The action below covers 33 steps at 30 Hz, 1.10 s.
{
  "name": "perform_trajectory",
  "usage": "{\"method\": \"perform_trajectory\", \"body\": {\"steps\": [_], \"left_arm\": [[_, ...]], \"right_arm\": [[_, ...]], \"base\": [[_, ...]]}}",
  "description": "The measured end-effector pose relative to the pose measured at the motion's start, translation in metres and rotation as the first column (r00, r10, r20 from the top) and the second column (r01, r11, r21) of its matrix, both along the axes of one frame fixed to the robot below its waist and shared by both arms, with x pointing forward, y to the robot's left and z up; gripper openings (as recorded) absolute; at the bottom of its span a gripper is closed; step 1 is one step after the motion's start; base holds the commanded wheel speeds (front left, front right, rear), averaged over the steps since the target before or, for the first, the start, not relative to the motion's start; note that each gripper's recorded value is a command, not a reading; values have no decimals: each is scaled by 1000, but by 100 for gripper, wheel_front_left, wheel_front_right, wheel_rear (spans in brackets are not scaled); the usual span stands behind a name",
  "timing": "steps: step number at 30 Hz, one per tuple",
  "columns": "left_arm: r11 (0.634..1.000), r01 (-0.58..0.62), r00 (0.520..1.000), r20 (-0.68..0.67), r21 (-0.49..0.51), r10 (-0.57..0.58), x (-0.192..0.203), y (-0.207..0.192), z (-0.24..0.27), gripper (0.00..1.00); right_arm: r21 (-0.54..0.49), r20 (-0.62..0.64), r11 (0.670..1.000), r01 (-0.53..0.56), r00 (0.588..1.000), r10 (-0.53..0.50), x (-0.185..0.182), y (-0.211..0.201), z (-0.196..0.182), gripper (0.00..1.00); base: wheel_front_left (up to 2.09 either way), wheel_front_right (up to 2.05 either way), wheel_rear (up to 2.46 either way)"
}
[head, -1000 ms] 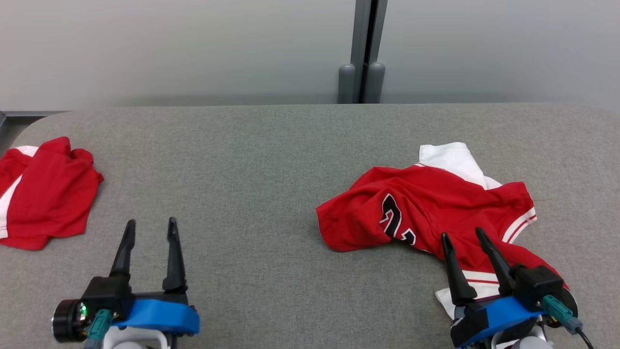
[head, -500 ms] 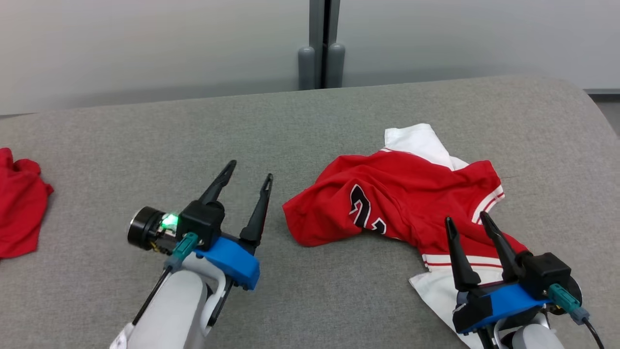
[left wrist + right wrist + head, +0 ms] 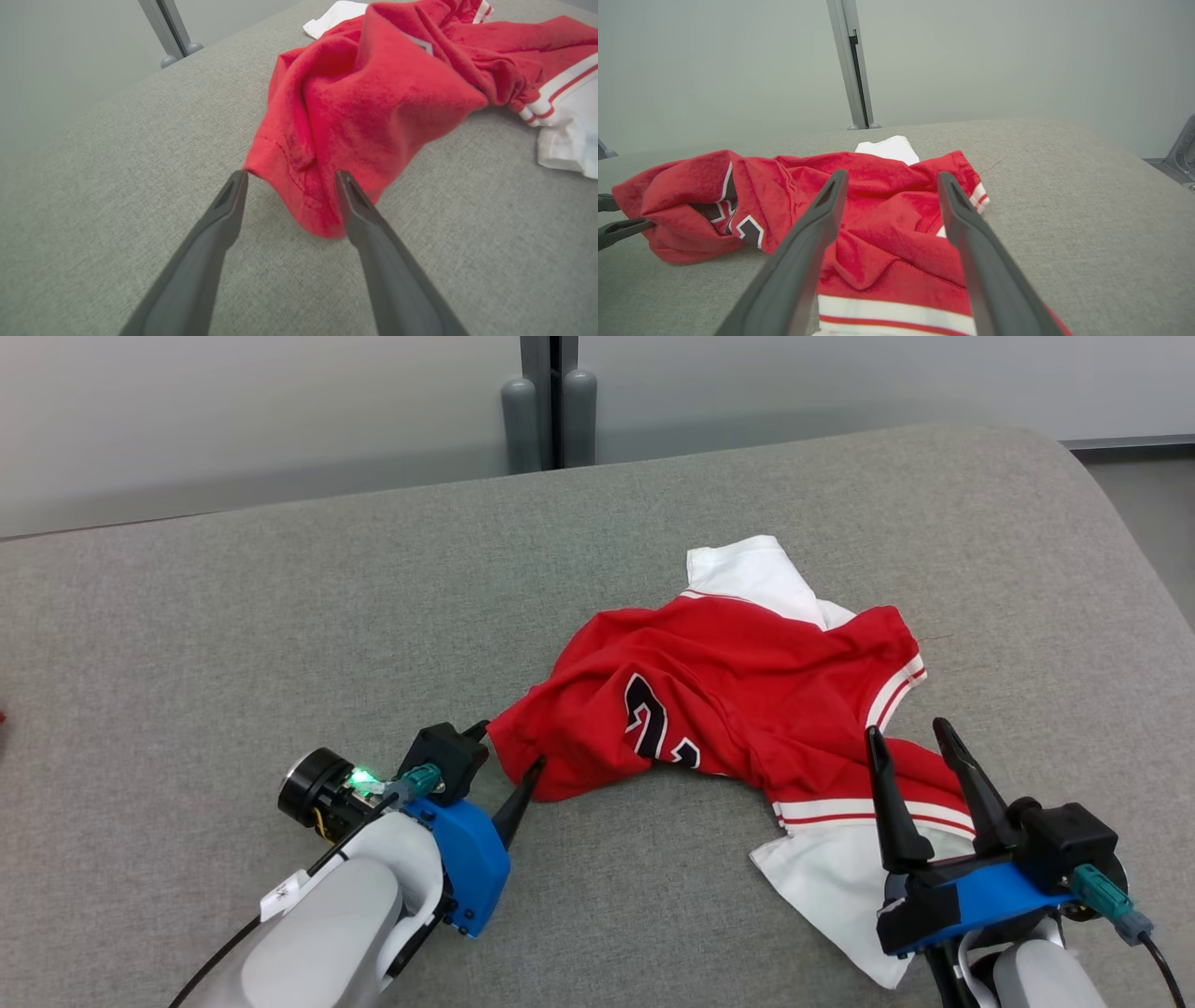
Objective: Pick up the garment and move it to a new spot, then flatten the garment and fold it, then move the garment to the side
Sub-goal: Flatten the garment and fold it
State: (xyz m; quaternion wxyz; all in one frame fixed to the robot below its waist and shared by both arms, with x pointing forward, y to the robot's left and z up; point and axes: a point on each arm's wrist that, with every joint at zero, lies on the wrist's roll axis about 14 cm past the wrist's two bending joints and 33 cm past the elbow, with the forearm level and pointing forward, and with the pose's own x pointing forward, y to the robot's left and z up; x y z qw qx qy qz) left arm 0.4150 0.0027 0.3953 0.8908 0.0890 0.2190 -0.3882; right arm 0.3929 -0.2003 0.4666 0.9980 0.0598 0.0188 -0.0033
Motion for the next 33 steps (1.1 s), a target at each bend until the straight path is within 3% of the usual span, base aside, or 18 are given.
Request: {"method": "perform_trajectory", "body": {"steps": [1,2,11,15,22,33], "left_arm": [[1000,0,1000,-3,1,0,1,1,-1,38],[1000,2,1000,5,-1,-2,2,1,-1,0],[996,-81,987,138,-39,85,28,23,26,0],[983,-169,943,279,-69,182,49,54,61,0],[959,-259,868,409,-111,282,47,95,96,0],[888,-444,868,189,-117,459,-40,132,22,0]], "right_arm": [[1,2,1000,4,1000,-4,0,-1,1,100],[3,6,1000,6,1000,-6,1,-2,2,100],[5,30,1000,5,1000,-5,-1,-1,10,100],[4,55,1000,-19,998,19,0,7,18,100],[12,69,997,-78,995,77,2,28,22,100],[23,52,987,-157,987,155,9,56,15,100]], "base": [[0,0,0],[0,0,0],[0,0,0],[0,0,0],[0,0,0],[0,0,0]]}}
